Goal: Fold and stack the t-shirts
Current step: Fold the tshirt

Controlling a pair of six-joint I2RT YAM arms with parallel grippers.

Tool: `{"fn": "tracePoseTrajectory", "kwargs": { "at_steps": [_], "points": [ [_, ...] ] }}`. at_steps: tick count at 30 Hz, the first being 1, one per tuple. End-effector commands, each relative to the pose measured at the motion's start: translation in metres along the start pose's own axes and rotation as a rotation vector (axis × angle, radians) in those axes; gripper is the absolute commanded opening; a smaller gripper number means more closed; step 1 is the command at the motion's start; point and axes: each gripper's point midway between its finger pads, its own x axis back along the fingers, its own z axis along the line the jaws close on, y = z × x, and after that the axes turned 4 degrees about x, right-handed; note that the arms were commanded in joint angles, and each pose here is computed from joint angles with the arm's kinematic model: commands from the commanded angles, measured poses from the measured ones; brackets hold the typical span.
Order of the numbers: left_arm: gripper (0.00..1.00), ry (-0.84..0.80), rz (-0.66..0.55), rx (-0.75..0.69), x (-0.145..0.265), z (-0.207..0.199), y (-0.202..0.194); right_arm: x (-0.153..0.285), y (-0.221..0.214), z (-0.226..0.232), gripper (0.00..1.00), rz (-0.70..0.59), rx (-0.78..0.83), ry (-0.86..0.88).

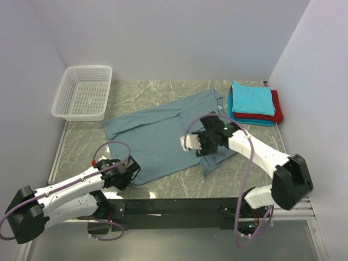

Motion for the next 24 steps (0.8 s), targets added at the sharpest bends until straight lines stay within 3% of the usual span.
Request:
{"fn": "tracePoseTrajectory", "kwargs": {
  "at_steps": [1, 5, 7, 8, 10, 14, 16, 19, 24],
  "points": [
    [0.0, -0.006, -0.02, -0.006, -0.002, 0.003, 0.005, 0.011, 0.025, -0.085, 0.65, -0.039, -0.284, -0.313],
    [0.0, -0.03, -0.017, -0.001, 0.0, 0.001, 0.006, 0.025, 0.018, -0.076, 0.63, -0.056, -0.31, -0.287],
    [0.0, -0.038, -0.019, -0.002, 0.001, 0.0, 0.007, 0.031, 0.017, -0.053, 0.61, -0.12, -0.277, -0.17],
    [0.0, -0.038, -0.019, -0.007, 0.001, 0.0, 0.007, 0.032, 0.016, -0.038, 0.59, -0.132, -0.162, -0.096],
    [0.0, -0.043, -0.022, -0.013, 0.002, -0.002, 0.007, 0.032, 0.009, 0.014, 0.56, -0.132, -0.119, 0.079],
    [0.0, -0.043, -0.021, -0.028, 0.001, -0.003, 0.006, 0.013, -0.015, 0.065, 0.27, -0.065, -0.054, 0.213],
    [0.0, -0.045, -0.01, -0.026, 0.0, -0.003, 0.003, 0.0, -0.024, 0.074, 0.27, -0.038, -0.049, 0.208],
    [0.0, -0.041, 0.0, -0.024, -0.003, -0.001, 0.001, -0.009, -0.023, 0.077, 0.37, -0.058, -0.033, 0.194],
    [0.0, -0.038, 0.004, -0.014, -0.004, 0.003, 0.001, -0.019, -0.014, 0.068, 0.41, -0.105, -0.052, 0.165]
  ]
}}
